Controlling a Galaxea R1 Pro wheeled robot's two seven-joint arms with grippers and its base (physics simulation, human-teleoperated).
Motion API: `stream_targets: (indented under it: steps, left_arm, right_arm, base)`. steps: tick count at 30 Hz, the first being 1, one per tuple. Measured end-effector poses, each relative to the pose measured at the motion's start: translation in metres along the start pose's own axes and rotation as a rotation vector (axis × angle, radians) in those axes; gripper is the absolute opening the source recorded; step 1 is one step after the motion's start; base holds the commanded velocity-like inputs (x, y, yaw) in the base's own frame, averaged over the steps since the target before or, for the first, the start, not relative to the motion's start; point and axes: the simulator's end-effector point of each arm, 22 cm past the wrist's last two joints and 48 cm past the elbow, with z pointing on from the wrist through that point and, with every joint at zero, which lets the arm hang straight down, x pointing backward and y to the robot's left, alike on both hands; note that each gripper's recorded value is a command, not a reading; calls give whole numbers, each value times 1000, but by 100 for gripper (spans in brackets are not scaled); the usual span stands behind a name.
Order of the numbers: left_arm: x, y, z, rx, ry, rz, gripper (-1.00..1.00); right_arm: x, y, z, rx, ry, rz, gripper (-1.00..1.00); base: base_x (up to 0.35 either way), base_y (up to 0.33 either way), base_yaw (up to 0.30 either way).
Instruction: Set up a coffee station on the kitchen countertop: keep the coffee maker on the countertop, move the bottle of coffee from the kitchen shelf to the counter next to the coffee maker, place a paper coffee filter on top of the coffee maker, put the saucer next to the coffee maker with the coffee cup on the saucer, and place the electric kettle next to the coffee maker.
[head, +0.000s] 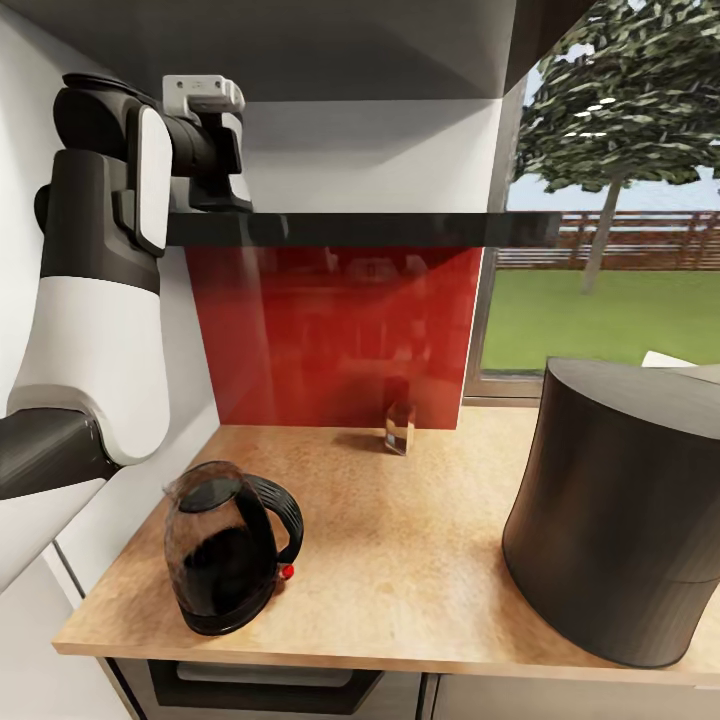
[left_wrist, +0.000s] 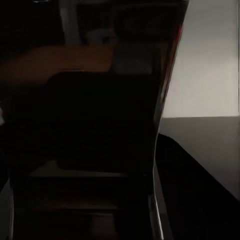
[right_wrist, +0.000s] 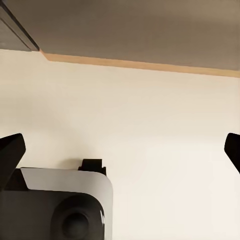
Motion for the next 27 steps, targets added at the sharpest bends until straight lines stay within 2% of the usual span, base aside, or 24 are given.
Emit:
stream_targets:
  steps: [9,17,27]
  left_arm:
    - [-12,1,-7,-3,-32,1,-100]
    - [-14,-7,-9,9,-38,0,-100]
    - [-13,-7,-8,11,-38,-3,-100]
  right_arm:
    - [0,0,0,0,0,0,100]
    - [0,0,0,0,0,0,100]
    - [0,0,0,0,1,0,100]
  base:
    - [0,0,0]
    - [-9,0,0]
    - [-273,0,0]
